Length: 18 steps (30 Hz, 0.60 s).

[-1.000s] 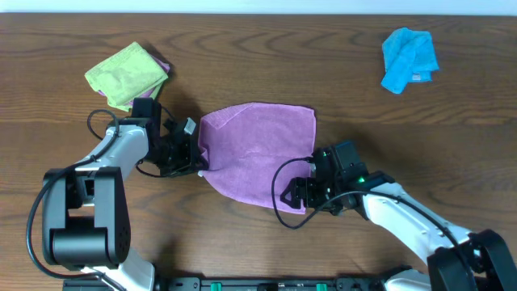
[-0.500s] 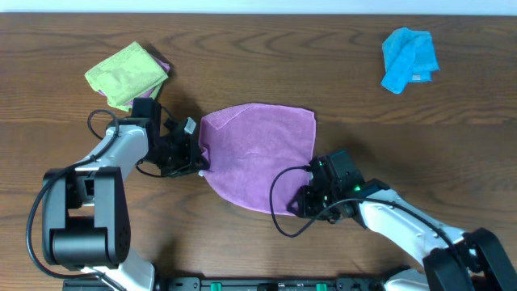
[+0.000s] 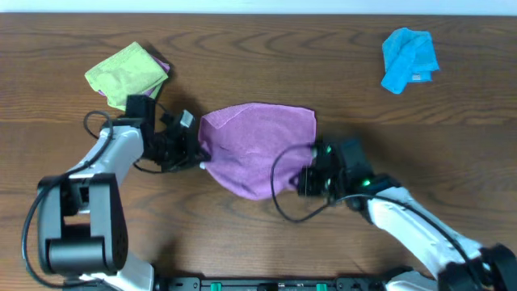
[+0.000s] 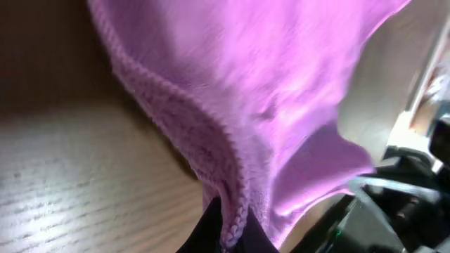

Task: Fold the cloth
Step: 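Lift the purple cloth with both grippers and sweep it toward the far edge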

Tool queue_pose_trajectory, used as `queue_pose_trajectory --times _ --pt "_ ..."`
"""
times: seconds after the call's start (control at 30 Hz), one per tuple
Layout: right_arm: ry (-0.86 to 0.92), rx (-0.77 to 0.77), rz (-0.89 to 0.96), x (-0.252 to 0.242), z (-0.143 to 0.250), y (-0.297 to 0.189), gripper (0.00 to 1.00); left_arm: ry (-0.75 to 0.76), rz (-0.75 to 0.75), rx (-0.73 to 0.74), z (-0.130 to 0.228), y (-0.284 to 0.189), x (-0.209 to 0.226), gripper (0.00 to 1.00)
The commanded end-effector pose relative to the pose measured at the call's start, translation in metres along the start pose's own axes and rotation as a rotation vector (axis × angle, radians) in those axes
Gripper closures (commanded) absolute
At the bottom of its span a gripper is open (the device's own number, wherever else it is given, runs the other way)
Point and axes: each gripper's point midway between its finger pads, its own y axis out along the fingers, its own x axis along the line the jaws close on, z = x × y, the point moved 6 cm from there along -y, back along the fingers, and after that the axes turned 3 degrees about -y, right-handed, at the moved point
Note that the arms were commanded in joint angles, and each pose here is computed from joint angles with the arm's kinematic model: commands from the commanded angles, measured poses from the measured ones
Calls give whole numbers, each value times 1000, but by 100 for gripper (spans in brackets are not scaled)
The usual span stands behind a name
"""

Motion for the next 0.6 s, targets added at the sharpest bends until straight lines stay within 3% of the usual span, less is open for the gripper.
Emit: queue_pose_trajectory --times 0.0,0.23,0.4,0.57 --pt "-98 -208 -10 20 -59 -30 99 2 97 -169 -38 -30 -41 94" --pt "-179 -386 12 32 -149 -57 99 97 228 -522 -116 -71 -101 94" --pt "-214 -449 18 38 -202 -62 99 149 214 -604 -147 -81 -123 94" --pt "-253 -426 55 41 -228 -67 99 175 211 -618 -160 -90 -132 94"
